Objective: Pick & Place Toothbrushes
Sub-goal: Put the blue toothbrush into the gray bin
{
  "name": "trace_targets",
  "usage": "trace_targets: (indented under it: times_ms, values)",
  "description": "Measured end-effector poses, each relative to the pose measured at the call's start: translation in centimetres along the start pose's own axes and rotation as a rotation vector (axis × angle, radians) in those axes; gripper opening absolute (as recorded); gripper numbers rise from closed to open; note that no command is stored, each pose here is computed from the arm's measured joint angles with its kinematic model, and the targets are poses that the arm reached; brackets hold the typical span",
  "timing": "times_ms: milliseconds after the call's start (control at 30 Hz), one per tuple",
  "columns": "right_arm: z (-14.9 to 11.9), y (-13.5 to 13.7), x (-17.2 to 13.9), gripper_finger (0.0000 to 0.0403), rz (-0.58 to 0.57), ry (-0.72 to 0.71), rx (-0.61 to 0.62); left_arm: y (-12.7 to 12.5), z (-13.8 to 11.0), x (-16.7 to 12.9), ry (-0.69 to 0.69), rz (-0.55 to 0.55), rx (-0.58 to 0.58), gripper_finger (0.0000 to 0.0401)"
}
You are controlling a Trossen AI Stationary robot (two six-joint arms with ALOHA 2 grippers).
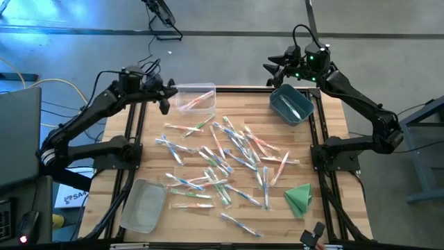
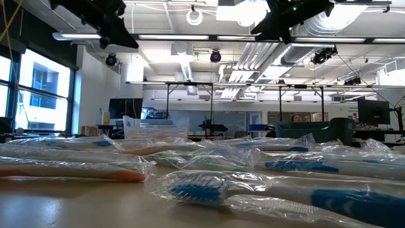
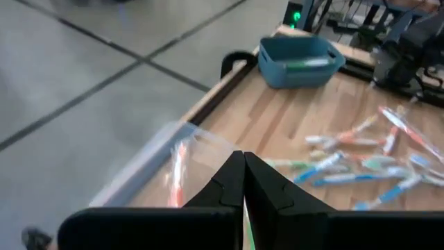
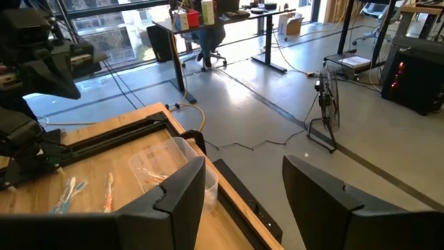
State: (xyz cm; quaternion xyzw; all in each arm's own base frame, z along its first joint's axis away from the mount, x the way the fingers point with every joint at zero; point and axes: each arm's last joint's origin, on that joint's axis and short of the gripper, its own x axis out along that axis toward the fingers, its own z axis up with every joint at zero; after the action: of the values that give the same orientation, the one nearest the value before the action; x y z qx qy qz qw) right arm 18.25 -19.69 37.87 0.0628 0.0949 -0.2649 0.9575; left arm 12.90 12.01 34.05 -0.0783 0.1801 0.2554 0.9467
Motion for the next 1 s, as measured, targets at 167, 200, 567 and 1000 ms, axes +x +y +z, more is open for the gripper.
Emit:
trace_targets:
  times_ms: [167, 200, 567, 1000]
  values:
    - [0.0, 0.0, 0.0, 0.0185, 0.0, 0.0, 0.002, -0.15, -0.4, -0.51, 0.031, -0.001, -0.014, 0.0]
    - [0.0, 0.0, 0.0, 0.0185, 0.0, 0.0, 0.0, -0.16, -0.48, -0.52, 0.039, -0.001, -0.012, 0.0]
    - [0.0, 0.0, 0.0, 0.0185, 0.0, 0.0, -0.015, -0.14, -0.5, -0.49, 0.042, 0.001, -0.003, 0.0]
    - [0.0, 0.0, 0.0, 0.0185, 0.0, 0.0, -0.031, -0.12, -0.5, -0.41, 0.043, -0.001, 0.052, 0.0]
